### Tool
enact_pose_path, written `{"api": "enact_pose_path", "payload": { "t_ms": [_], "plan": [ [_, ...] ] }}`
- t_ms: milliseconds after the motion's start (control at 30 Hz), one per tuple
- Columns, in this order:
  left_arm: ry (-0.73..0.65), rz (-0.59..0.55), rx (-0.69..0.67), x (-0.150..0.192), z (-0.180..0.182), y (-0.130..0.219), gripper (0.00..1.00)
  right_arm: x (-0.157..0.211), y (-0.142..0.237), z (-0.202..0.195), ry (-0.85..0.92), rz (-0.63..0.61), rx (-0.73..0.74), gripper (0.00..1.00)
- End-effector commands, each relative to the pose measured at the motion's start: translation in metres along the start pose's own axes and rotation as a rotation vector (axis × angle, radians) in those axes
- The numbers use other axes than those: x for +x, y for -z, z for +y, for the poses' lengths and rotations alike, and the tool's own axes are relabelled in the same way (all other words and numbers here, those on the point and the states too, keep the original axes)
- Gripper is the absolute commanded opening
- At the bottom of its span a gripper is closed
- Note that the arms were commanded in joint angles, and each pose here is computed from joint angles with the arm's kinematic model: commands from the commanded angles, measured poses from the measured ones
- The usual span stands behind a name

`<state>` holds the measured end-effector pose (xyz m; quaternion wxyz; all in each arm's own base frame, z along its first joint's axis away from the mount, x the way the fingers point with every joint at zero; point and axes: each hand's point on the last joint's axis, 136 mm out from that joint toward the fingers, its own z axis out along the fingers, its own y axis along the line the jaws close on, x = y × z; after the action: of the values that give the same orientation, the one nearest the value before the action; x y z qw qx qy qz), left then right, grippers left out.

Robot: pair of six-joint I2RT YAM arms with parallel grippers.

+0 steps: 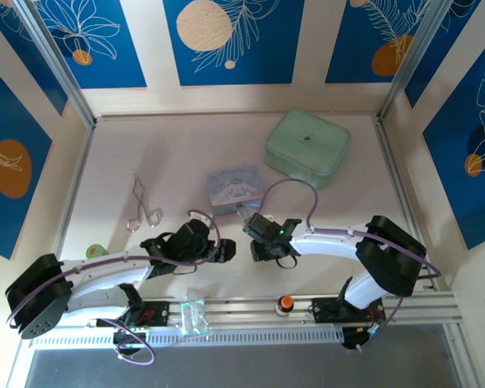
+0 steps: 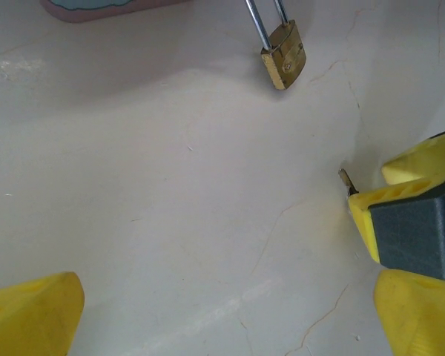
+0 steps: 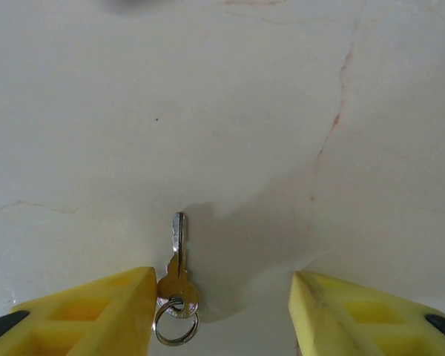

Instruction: Unlock a padlock with a key

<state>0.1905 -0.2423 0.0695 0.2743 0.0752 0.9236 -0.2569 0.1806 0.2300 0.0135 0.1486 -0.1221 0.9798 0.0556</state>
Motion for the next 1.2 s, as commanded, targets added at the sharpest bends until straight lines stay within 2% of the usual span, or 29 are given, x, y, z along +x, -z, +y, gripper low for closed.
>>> {"api": "enact_pose_path", "payload": {
  "t_ms": [0,100,467,600,700,833,1033,1167],
  "plan": [
    [0.025,-0.03,0.016,-0.006,-0.006,0.001,0.99,0.01,-0.015,0.031,0.015,0.026,-0.092,0.49],
    [0.033,-0.029,0.014,-0.005,-0.005,-0.001,0.99,0.021,-0.021,0.027,0.018,0.051,-0.053,0.45],
    [0.039,-0.027,0.005,-0.004,-0.002,-0.002,0.99,0.029,-0.035,0.046,0.029,0.079,-0.167,0.24],
    [0.045,-0.029,0.002,-0.003,0.0,-0.002,0.99,0.033,-0.034,0.046,0.021,0.091,-0.187,0.13],
    [0.057,-0.032,0.004,-0.002,0.001,-0.004,0.99,0.036,-0.035,0.041,0.006,0.098,-0.188,0.0],
    [0.099,-0.04,0.02,-0.002,-0.001,-0.004,0.99,0.036,-0.033,0.038,-0.017,0.087,-0.234,0.0],
    [0.19,-0.149,0.189,-0.021,-0.025,0.004,0.99,0.02,-0.006,0.051,-0.021,-0.022,-0.431,0.0],
    [0.235,-0.136,0.24,-0.022,-0.036,0.0,0.99,0.011,0.015,0.055,0.02,-0.083,-0.53,0.0]
  ]
}}
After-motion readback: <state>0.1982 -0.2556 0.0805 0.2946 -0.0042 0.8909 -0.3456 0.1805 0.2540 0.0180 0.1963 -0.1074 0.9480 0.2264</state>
